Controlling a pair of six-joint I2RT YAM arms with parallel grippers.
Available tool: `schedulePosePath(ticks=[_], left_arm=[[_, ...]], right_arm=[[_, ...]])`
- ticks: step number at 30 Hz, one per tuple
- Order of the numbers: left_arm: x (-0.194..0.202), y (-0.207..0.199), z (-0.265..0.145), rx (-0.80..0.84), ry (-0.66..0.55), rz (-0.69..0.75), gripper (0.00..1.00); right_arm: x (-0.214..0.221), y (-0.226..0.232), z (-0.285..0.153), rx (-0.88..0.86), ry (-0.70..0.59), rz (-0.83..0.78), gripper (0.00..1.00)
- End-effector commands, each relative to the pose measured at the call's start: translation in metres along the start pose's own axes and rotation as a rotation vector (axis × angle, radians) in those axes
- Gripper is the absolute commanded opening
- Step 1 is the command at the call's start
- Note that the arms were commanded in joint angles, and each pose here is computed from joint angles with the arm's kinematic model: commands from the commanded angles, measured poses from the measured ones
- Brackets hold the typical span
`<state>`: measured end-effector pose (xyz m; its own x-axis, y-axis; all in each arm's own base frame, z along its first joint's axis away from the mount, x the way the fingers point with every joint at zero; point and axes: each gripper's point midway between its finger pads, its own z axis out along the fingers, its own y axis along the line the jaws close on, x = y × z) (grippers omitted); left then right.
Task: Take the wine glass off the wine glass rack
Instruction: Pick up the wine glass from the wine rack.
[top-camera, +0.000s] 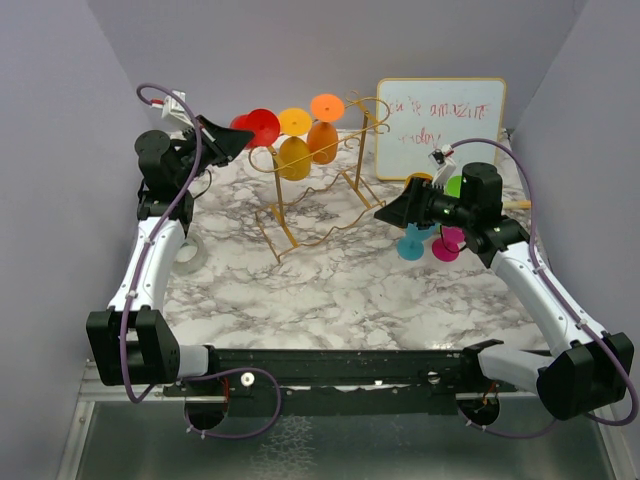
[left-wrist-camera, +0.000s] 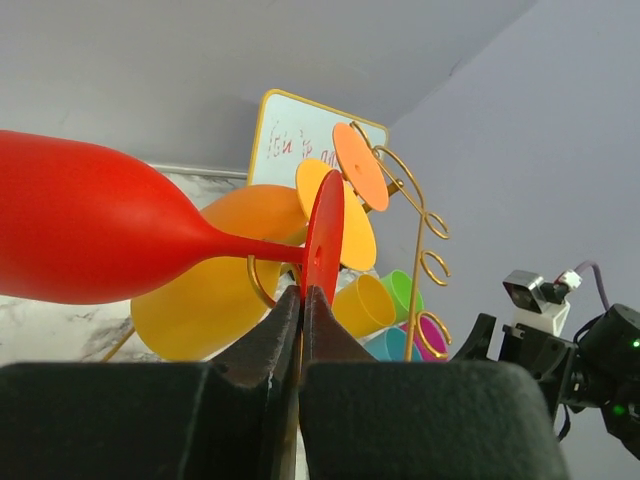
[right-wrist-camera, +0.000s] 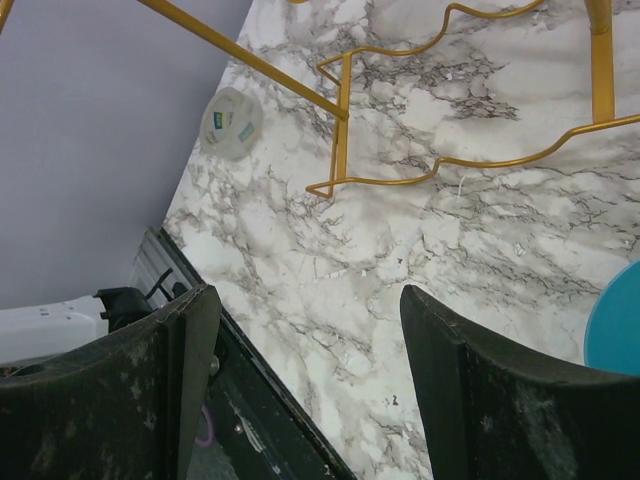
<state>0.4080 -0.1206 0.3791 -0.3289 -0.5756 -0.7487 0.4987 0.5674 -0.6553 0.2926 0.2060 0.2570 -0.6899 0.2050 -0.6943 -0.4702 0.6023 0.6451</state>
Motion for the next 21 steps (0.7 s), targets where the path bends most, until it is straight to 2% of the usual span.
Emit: schedulePosePath(ticks=[1, 9, 21], left_arm=[[-0.018, -0.017, 0.003, 0.015, -0.041, -0.058, 0.0], [-0.027, -0.024, 0.008, 0.025, -0.053, -0.169, 0.0], [-0.023, -0.009, 0.008, -0.025, -0.073, -0.198, 0.0]], right_arm=[[-0.004, -0.001, -0.003, 0.028, -0.008, -0.022, 0.78], [-0.003, -0.004, -0.002, 0.043, -0.004, -0.019, 0.78], [-0.003, -0.006, -0.005, 0.065, -0.009, -0.026, 0.78]])
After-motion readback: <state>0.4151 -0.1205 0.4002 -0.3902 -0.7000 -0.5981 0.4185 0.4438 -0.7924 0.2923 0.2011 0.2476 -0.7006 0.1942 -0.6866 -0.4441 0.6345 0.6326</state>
